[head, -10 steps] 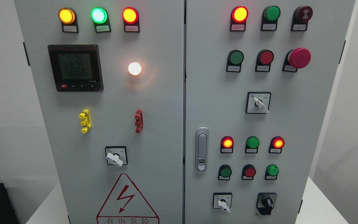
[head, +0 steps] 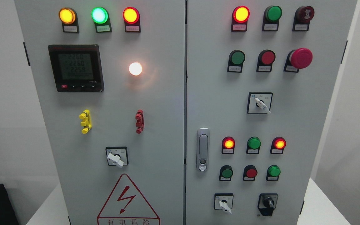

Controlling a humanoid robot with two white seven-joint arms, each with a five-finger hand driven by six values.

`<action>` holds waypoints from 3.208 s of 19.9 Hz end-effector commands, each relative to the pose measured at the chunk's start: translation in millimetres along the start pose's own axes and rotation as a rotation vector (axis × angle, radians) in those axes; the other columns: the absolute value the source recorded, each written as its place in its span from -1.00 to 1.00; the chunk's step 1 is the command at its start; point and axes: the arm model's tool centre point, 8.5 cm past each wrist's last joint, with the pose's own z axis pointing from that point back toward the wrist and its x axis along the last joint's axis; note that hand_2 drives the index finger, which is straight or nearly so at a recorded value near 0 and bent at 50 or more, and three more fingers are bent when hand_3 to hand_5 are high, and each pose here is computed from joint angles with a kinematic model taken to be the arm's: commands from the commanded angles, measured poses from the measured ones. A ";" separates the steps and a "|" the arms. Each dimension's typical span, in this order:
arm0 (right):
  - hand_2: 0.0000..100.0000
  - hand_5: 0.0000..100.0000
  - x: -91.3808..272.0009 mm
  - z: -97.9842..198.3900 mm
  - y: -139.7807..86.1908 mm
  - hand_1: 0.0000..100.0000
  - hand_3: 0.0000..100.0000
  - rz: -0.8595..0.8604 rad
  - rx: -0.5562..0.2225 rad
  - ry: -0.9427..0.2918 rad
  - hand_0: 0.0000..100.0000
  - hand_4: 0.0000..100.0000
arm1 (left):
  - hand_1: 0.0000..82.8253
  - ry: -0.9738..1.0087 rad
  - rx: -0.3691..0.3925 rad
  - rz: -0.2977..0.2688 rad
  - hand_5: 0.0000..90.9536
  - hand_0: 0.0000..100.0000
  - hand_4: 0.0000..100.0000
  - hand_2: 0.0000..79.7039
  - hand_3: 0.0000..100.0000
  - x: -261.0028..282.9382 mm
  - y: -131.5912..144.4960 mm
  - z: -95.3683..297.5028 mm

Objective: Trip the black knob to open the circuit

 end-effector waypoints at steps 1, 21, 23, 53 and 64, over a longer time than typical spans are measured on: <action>-1.00 -1.00 4.7 0.1 -2.1 -0.11 -1.00 -0.012 -0.010 -0.037 -0.76 -1.00 | -0.06 0.000 0.000 0.003 -1.00 -0.76 -1.00 -1.00 -1.00 -0.1 -0.5 0.0; -1.00 -0.50 81.7 26.1 -20.5 0.12 0.40 -0.037 -0.129 -0.578 -0.72 0.08 | -0.06 0.002 0.000 0.003 -1.00 -0.76 -1.00 -1.00 -1.00 -0.2 -0.5 0.0; -1.00 -0.30 90.8 30.1 -27.3 0.15 0.50 -0.034 -0.145 -0.620 -0.71 0.25 | -0.06 0.002 0.000 0.003 -1.00 -0.76 -1.00 -1.00 -1.00 -0.2 -0.5 0.0; -1.00 0.50 218.1 126.3 -26.2 0.80 1.00 -0.168 -0.182 -1.239 0.66 0.77 | -0.06 0.002 0.000 0.003 -1.00 -0.76 -1.00 -1.00 -1.00 -0.2 -0.5 0.0; -1.00 0.54 241.2 169.4 -27.2 0.83 1.00 -0.182 -0.175 -1.392 0.75 0.81 | -0.06 0.002 0.000 0.003 -1.00 -0.76 -1.00 -1.00 -1.00 -0.2 -0.5 0.0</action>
